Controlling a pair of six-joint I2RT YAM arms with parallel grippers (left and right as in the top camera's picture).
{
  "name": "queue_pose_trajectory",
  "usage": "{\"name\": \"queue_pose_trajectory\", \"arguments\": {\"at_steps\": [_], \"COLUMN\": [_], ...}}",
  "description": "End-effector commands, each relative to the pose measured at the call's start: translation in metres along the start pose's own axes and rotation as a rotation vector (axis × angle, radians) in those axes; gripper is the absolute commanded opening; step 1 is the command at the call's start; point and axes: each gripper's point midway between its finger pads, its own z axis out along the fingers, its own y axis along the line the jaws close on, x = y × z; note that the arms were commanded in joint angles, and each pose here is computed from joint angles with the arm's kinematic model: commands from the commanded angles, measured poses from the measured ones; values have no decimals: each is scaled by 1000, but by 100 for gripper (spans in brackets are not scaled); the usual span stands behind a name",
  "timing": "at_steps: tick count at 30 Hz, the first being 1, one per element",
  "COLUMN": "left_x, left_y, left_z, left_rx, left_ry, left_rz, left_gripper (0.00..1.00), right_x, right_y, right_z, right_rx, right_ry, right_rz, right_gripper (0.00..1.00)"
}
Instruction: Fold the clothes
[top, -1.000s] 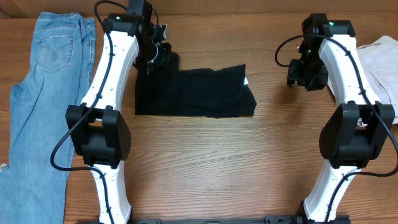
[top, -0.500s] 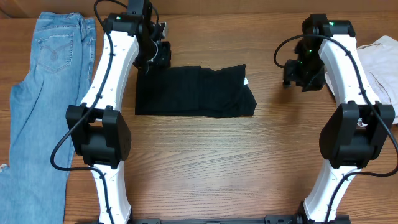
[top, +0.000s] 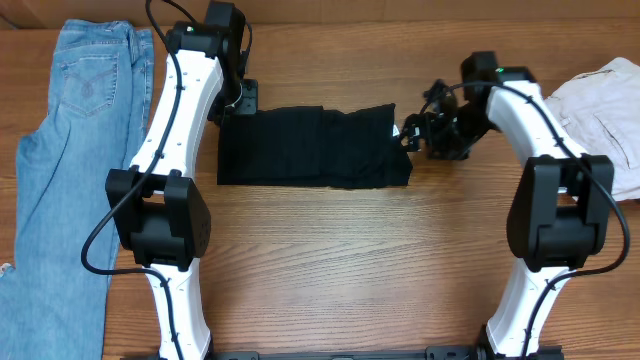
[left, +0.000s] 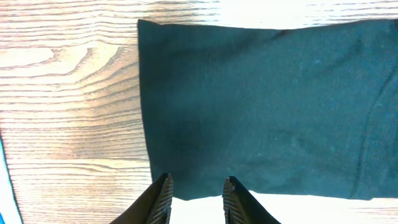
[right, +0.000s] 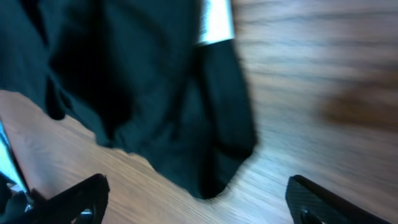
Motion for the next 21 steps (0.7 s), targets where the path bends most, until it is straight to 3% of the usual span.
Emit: {"name": "queue_pose_trajectory", "arguments": {"at_steps": [1, 10, 15, 21], "left_x": [0, 1, 2, 2], "left_y": [7, 7, 7, 7], "left_z": [-8, -8, -8, -8], "left_rx": [-23, -23, -24, -24], "left_ry": [-17, -13, -9, -10], "left_rz": [-17, -16, -16, -16], "left_gripper": [30, 30, 30, 30], "right_x": [1, -16, -24, -21], "right_y": [24, 23, 0, 7], "right_z": [18, 47, 50, 60], "right_rx": [-82, -57, 64, 26], "right_ry": [-3, -57, -87, -66], "right_rz": [-59, -65, -31, -31], "right_gripper": [97, 100, 100, 100]}}
